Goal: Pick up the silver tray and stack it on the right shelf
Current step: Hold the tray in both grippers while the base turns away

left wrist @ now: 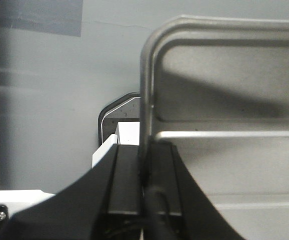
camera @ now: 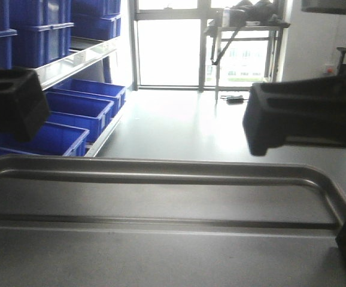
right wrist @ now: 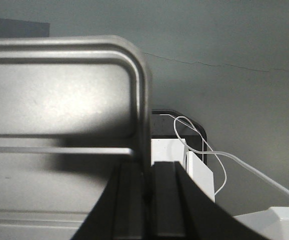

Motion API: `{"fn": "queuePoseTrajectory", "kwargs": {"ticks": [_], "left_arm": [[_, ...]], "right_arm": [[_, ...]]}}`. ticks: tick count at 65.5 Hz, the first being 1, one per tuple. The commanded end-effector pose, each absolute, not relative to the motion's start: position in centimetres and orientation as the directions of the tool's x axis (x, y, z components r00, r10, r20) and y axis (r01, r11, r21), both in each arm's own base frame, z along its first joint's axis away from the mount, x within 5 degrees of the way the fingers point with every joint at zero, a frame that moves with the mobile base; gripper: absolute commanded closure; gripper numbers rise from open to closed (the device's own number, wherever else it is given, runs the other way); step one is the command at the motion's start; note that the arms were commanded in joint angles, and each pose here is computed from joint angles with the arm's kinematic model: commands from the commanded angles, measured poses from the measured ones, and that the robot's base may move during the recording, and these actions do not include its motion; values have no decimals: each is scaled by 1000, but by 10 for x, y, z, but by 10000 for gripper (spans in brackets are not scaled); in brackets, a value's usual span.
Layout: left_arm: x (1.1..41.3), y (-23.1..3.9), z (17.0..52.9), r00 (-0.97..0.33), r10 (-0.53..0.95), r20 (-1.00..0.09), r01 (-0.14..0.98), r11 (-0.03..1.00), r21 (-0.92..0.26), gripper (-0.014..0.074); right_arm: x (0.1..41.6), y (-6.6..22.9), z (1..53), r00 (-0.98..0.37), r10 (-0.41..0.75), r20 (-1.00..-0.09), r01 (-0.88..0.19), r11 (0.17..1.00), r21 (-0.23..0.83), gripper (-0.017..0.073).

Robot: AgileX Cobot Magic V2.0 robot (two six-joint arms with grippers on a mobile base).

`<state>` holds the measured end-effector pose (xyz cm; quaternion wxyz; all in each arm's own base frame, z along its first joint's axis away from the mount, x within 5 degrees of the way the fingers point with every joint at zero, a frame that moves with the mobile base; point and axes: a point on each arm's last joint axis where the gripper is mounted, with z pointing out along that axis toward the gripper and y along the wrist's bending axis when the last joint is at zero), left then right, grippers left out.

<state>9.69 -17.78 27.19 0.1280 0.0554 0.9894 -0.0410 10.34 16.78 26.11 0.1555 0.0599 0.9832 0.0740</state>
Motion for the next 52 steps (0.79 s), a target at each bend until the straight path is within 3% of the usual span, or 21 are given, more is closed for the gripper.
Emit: {"fn": "queuePoseTrajectory", "kwargs": {"ticks": [1, 52], "left_arm": [[94, -159, 280, -967, 115, -226, 95, 991, 97, 694], [94, -159, 280, -967, 115, -226, 95, 991, 97, 694]], "right_arm": [[106, 158, 271, -929, 129, -346, 96, 989, 109, 501], [106, 158, 271, -929, 129, -346, 96, 989, 109, 501]]}}
